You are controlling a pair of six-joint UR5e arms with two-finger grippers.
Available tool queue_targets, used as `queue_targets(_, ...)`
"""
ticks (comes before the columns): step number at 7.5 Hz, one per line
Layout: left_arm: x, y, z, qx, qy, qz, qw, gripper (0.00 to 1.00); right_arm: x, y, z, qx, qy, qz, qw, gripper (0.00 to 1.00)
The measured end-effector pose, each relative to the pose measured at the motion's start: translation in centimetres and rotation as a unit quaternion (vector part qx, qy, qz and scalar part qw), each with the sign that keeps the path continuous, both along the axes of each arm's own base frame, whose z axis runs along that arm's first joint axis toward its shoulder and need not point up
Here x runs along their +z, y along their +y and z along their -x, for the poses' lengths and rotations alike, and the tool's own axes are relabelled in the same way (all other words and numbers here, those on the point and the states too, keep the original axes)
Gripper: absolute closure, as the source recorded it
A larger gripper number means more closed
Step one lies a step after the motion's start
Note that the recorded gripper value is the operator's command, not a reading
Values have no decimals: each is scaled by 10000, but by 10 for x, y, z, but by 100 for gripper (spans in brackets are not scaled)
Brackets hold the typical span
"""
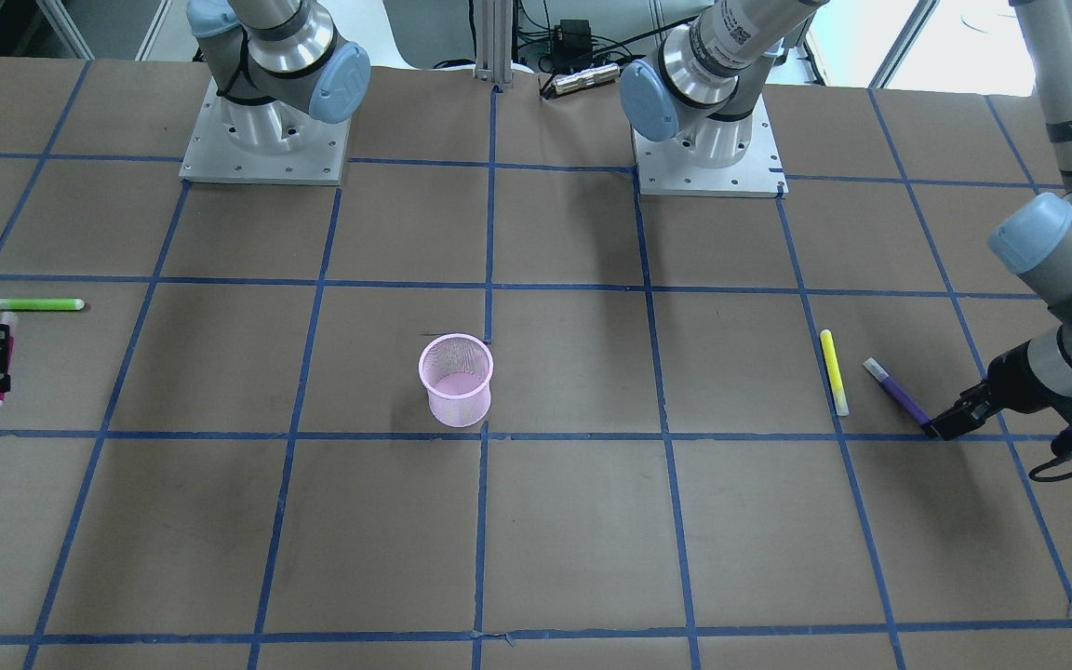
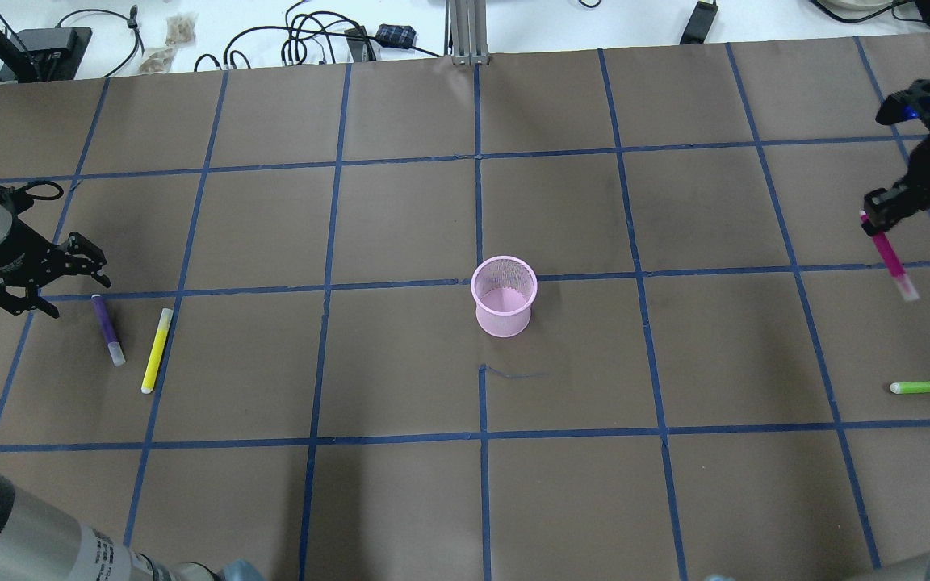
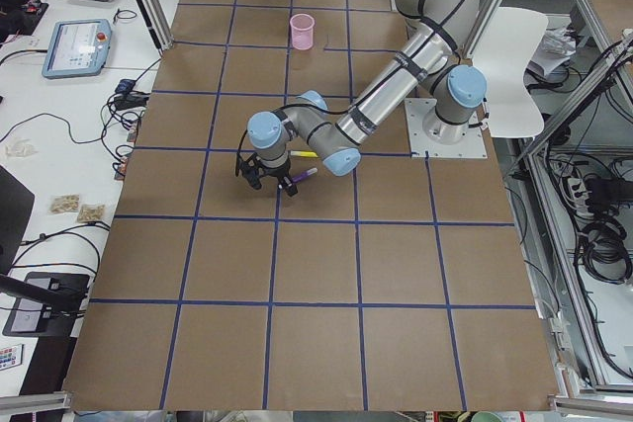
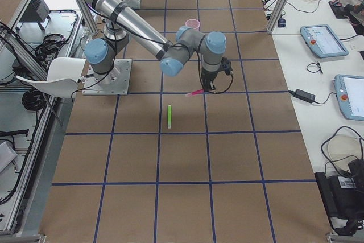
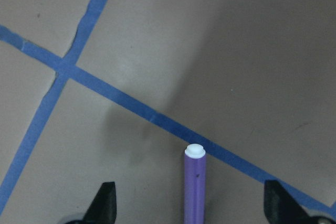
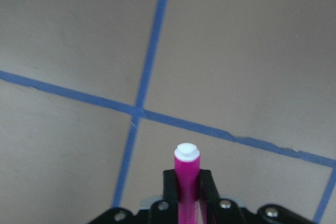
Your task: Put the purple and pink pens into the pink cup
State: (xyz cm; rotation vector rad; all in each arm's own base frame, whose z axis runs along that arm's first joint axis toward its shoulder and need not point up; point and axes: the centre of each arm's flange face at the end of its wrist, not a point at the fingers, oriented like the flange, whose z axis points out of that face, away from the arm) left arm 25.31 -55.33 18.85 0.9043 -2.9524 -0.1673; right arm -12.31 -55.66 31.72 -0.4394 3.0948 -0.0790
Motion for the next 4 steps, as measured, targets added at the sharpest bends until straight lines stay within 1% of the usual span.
queue_targets(1, -6, 0, 0, 39, 22, -35, 10000, 34, 26, -7, -67, 53, -219, 447, 9987, 100)
queue_targets(2, -11, -1, -1, 52, 38, -60, 10000, 45, 42, -12, -136, 24, -380, 868, 9955, 100)
queue_targets(3, -15, -1, -1, 58, 46, -75, 9999, 63, 55, -12, -214, 19, -537, 1304, 9900, 100)
queue_targets(4, -17, -2, -1, 65, 51, -85, 9999, 95, 64, -5, -283, 27, -704, 1742, 9822, 100)
